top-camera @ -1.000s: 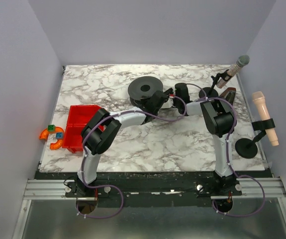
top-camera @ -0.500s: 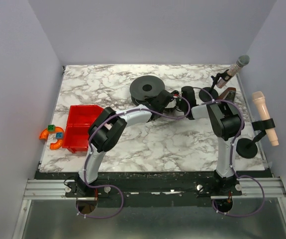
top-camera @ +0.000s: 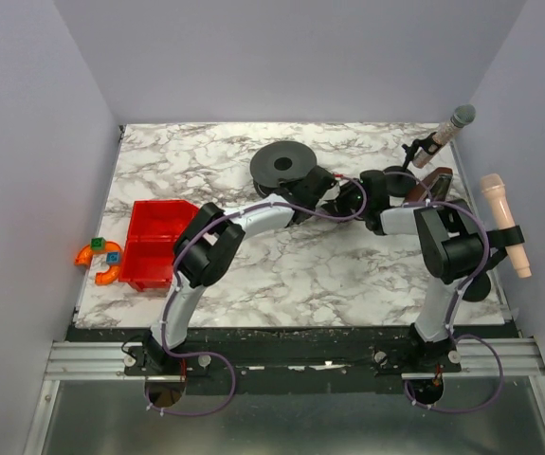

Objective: Wrap the cables

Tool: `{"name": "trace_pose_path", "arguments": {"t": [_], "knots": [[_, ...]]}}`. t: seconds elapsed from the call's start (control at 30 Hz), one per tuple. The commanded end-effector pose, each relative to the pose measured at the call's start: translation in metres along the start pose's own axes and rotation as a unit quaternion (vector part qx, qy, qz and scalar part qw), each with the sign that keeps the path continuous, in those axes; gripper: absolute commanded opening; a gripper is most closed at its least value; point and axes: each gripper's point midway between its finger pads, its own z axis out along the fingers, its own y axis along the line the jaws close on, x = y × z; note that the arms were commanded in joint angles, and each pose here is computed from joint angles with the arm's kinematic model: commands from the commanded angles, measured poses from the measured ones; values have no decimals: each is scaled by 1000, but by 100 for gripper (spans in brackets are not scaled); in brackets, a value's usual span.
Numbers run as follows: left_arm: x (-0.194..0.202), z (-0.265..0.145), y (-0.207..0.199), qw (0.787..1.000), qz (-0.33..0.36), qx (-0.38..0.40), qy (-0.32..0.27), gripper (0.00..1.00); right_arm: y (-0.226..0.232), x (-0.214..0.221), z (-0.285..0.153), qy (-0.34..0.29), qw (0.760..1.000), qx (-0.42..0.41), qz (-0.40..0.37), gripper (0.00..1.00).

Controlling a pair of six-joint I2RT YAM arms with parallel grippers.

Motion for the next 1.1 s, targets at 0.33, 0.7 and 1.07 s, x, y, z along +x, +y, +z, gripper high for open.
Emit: {"name": "trace_pose_path", "arguments": {"t": [0.33,0.7,1.07], "knots": [[28,15,-139,965,62,248,62,36,2,-22,-18,-49,993,31,-103,47],[0,-2,-99,975,37,219,9,75,19,-28,-28,-52,984,31,-167,47],[-36,-48,-25,982,-28,167,-79,99,32,-30,-35,-42,970,31,-235,47]]}}
